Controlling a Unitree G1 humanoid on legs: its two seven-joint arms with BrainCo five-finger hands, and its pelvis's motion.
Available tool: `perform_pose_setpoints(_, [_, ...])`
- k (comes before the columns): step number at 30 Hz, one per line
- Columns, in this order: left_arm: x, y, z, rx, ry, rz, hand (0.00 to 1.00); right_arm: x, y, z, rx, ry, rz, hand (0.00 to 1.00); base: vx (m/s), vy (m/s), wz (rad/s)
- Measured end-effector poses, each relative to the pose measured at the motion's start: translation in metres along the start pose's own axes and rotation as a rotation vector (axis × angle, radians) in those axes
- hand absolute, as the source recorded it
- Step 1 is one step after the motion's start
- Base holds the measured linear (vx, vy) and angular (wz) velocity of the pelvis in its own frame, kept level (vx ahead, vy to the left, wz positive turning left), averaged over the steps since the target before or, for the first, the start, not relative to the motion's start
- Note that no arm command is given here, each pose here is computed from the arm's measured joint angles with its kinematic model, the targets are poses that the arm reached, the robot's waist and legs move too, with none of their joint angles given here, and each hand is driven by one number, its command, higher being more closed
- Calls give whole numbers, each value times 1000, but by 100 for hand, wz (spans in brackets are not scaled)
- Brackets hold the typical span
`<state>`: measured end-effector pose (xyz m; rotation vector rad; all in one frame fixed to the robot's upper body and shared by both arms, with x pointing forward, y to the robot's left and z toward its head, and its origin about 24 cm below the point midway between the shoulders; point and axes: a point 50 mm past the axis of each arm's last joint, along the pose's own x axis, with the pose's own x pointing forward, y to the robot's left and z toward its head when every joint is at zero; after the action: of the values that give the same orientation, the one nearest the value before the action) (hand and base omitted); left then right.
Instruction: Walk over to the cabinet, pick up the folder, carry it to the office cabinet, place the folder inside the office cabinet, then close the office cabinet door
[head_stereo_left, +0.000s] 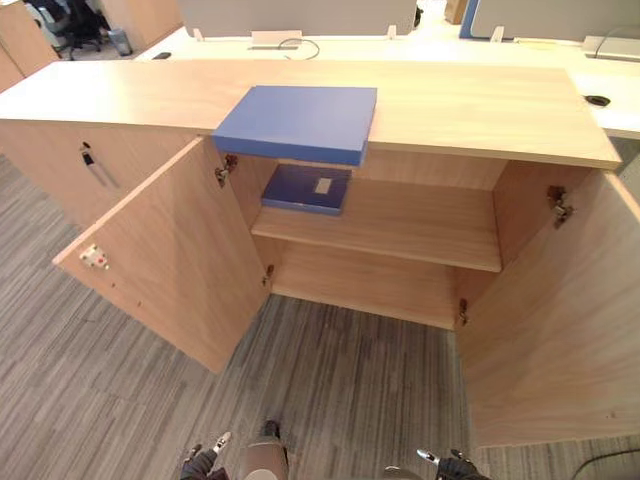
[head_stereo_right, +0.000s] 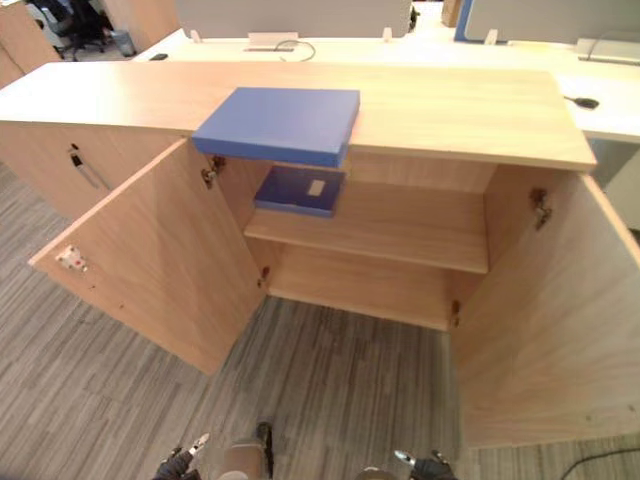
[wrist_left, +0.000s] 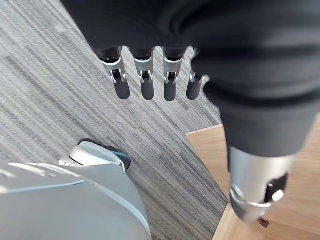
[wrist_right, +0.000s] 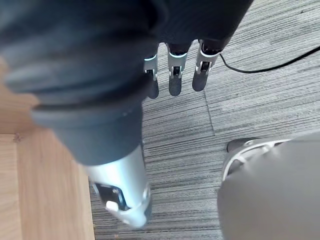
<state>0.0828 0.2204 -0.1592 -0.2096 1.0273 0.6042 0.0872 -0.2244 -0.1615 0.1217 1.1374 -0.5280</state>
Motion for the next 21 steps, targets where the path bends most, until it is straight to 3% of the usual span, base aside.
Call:
perform_pose_setpoints(4, [2, 16, 2, 79, 2, 21, 0, -2, 13, -12, 8, 50, 35, 0, 383, 424, -31])
perform_pose_setpoints(9, [1, 10, 0, 141, 2, -11, 0, -2, 13, -11, 4, 51, 35, 0, 226, 286, -36])
perform_pose_setpoints(14, [-1, 2, -6, 180, 10, -46, 0, 0, -8, -7, -3, 33, -14, 0, 143, 256, 0])
perform_pose_setpoints(21, [-4, -9, -6, 233, -12, -101, 0, 2, -8, 12, -42, -36, -5, 0, 154, -58, 18])
